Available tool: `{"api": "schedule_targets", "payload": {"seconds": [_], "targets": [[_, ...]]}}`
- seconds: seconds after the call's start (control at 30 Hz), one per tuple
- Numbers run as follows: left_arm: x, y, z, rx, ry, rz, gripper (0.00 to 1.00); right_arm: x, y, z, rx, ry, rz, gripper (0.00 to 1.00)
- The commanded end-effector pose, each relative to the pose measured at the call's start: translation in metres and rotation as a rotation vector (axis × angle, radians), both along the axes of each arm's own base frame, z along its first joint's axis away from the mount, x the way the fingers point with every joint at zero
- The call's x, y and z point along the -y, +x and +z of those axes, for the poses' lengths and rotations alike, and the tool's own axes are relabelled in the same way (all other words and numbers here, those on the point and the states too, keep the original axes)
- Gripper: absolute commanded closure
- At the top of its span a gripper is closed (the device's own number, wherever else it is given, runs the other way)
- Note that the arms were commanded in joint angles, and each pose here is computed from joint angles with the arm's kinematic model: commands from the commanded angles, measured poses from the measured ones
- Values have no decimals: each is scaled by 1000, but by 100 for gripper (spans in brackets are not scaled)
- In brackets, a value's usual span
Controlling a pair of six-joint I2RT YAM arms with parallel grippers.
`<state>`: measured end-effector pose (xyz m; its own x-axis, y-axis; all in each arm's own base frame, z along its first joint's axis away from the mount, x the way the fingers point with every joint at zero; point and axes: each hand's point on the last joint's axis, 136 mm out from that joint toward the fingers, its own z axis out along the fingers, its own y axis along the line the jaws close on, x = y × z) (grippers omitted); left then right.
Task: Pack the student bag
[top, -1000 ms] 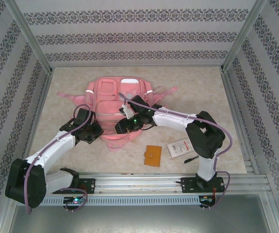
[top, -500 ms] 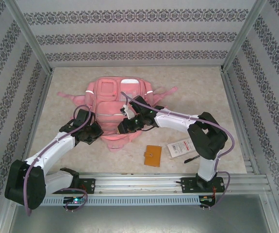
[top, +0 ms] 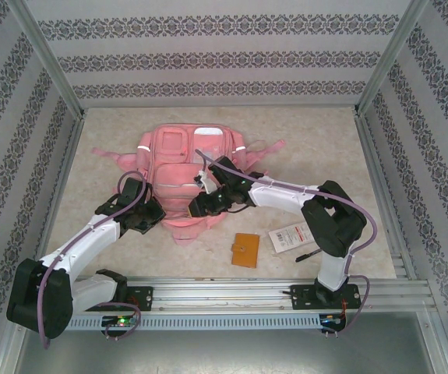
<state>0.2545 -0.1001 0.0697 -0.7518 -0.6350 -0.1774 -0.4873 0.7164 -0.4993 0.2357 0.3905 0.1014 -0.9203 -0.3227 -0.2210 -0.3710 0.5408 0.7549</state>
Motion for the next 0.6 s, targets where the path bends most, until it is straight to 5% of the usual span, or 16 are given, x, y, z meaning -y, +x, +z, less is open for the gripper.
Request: {"api": "schedule_targets", "payload": {"seconds": [0.0, 0.2, 0.33, 0.57], "targets": [[7, 6, 8, 55, -15, -36, 100, -4, -9, 0, 8, -7, 16, 70], [7, 5, 5, 53, -18, -32, 100, -14, -14, 2, -24, 8, 26, 70], [7, 5, 3, 54, -12, -38, 100, -8, -17, -3, -29, -17, 16, 56], [7, 4, 2, 53, -12, -43, 100, -4, -23, -17, -37, -62, 3, 61]]}}
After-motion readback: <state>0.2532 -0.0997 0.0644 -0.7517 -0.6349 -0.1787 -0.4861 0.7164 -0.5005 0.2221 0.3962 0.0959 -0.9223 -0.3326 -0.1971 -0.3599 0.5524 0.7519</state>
